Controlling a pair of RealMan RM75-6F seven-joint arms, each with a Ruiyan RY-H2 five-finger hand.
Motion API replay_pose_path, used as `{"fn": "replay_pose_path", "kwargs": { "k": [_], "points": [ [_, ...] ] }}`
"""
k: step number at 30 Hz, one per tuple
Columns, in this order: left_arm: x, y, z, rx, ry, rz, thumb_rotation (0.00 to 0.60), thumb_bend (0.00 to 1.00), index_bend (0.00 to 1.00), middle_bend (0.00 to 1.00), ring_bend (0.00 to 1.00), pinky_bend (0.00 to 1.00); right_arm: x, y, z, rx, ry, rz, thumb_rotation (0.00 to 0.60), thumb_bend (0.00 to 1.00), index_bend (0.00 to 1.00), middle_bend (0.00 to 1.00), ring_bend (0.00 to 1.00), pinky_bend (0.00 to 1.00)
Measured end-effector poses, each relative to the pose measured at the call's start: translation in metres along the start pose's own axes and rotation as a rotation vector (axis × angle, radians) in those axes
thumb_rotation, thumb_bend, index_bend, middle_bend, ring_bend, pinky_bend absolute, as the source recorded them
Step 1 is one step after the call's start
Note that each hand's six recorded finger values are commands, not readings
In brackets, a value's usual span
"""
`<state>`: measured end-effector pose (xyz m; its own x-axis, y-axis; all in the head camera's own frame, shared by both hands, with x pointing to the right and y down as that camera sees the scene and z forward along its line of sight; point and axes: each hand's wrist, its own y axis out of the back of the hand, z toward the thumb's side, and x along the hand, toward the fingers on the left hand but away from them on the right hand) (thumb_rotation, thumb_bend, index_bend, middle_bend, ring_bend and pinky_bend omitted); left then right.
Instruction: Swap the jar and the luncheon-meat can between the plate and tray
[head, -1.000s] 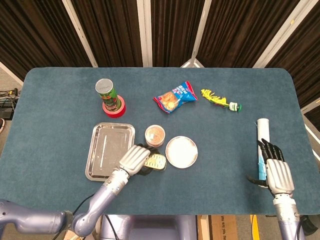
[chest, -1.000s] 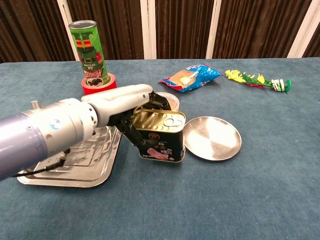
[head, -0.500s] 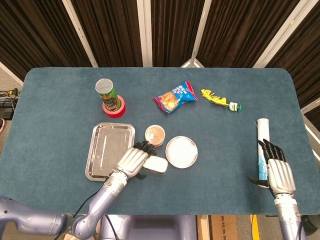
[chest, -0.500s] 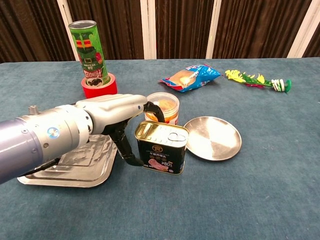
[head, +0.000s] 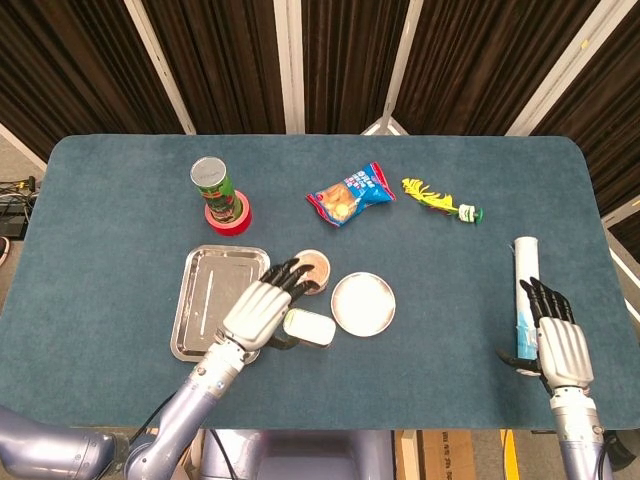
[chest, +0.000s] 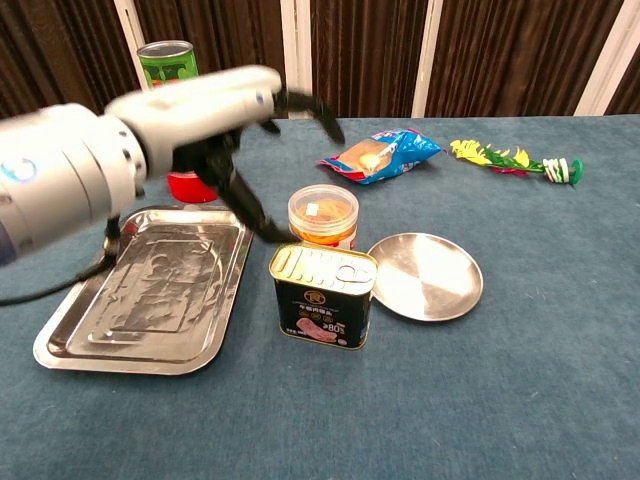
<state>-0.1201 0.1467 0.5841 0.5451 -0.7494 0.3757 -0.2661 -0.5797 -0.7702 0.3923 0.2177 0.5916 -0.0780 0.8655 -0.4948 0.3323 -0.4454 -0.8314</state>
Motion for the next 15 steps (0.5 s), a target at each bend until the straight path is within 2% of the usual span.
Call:
{"fn": "replay_pose_path", "kwargs": {
  "k": [3,8,11,15],
  "points": [
    [0.012,0.010,-0.012,0.014,0.007,0.068,0.600,0.04,0.20,0.00,0.00,0.03,0.000,0.000,0.000,0.007,0.003,0.001,0.600,0.00,0.00,0.00,0.00,0.00],
    [0.044,0.011,-0.040,-0.029,0.080,0.086,0.600,0.00,0.19,0.00,0.00,0.00,-0.003,-0.002,-0.004,0.013,-0.012,-0.002,0.600,0.00,0.00,0.00,0.00,0.00],
    [0.063,0.003,-0.054,-0.046,0.122,0.067,0.600,0.00,0.18,0.00,0.00,0.00,-0.006,-0.003,-0.006,0.012,-0.019,0.000,0.600,0.00,0.00,0.00,0.00,0.00],
    [0.078,-0.017,-0.065,-0.099,0.170,-0.006,0.600,0.00,0.16,0.00,0.00,0.00,-0.008,-0.004,-0.006,0.017,-0.022,0.005,0.600,0.00,0.00,0.00,0.00,0.00]
  ]
}}
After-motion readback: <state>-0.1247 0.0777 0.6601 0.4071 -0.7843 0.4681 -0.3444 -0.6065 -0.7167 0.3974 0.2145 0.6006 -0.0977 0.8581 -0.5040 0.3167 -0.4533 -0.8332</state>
